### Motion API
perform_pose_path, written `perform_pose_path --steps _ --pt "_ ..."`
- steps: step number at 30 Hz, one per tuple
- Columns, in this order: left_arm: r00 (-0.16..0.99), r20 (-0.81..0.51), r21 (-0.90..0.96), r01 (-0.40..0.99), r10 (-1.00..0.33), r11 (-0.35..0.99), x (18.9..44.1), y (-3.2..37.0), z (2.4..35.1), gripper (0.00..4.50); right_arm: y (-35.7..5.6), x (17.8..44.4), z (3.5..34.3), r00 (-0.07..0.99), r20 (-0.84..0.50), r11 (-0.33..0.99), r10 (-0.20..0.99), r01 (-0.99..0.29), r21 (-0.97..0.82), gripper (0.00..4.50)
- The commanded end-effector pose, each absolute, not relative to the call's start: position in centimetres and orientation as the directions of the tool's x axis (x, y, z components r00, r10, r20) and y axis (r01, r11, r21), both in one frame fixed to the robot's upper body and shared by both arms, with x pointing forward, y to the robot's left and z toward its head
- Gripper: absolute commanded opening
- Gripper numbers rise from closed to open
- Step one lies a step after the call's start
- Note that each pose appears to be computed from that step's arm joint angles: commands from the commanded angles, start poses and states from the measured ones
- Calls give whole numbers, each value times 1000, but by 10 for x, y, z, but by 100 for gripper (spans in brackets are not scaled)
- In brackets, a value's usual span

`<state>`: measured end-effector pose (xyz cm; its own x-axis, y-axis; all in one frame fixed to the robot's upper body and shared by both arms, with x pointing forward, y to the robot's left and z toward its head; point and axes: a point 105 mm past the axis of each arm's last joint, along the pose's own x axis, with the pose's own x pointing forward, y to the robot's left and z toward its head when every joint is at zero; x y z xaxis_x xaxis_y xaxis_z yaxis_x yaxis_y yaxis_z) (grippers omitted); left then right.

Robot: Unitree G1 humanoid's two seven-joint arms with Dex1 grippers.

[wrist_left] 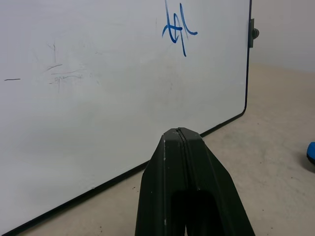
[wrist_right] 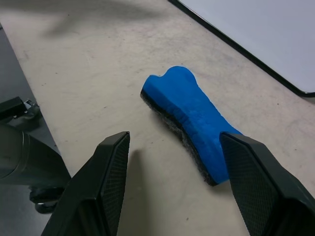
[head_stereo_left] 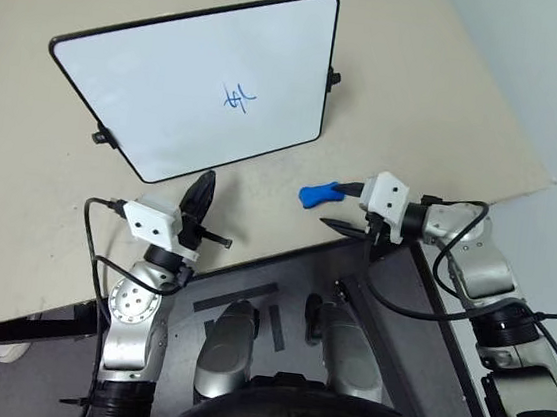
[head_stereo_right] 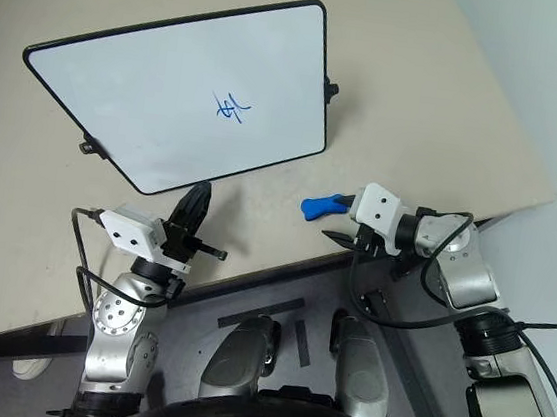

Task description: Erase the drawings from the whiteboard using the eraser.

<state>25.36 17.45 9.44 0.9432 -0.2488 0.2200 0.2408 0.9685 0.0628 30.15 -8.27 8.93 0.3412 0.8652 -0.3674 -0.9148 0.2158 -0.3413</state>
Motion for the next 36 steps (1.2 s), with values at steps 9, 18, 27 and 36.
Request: perform_pose_path --steps 9,18,27,36 --pt "932 261 71 240 -251 968 255 173 101 0 -70 313 93 332 -334 187 882 -898 -398 306" --pt "930 268 73 242 -253 968 260 172 101 0 -70 319 90 351 -334 198 875 -888 -415 180" --pt "924 276 74 252 -263 965 266 171 101 0 -68 319 102 370 -293 205 882 -859 -469 1" --pt "920 275 79 267 -278 961 270 173 98 0 -28 327 202 363 15 204 932 -488 -849 1"
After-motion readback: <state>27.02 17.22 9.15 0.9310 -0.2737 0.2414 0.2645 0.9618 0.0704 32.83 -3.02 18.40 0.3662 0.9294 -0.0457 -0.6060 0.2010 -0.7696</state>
